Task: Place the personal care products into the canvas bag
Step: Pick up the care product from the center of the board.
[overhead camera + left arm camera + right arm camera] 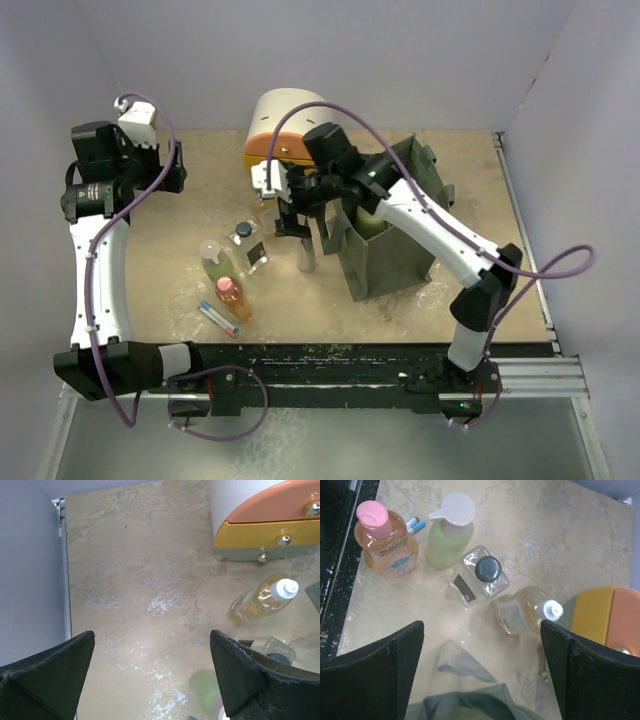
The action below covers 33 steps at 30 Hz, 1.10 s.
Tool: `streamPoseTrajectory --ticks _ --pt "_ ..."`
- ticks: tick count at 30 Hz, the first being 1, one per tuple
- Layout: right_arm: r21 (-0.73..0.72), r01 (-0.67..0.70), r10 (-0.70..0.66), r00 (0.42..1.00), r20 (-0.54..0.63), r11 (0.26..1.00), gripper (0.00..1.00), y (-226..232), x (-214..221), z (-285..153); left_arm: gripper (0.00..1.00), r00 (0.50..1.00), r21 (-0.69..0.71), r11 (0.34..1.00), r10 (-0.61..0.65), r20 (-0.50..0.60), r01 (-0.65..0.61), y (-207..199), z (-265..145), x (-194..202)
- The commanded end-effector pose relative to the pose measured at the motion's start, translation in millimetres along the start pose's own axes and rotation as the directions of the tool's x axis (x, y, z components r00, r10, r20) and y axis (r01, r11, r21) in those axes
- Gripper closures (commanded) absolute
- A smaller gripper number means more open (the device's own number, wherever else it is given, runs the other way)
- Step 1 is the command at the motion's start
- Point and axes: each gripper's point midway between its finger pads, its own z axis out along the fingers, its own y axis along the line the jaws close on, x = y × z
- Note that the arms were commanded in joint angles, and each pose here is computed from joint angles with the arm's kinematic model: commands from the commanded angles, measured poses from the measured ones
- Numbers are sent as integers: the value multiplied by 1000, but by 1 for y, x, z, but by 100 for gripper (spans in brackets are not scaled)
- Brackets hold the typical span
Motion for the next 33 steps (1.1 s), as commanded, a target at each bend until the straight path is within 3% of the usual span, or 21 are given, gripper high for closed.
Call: streamPoseTrajectory --ticks 1,17,33 --pt "4 91 -92 995 40 996 0 -10 -18 19 1 997 8 997 -74 32 74 7 -8 -4" --pt "-116 72 -74 997 -18 991 0 -13 24 111 1 994 17 997 -78 72 77 8 -21 -3" --pt "-221 41 -60 995 -80 975 2 7 63 156 1 992 22 996 -94 86 92 10 -27 -2"
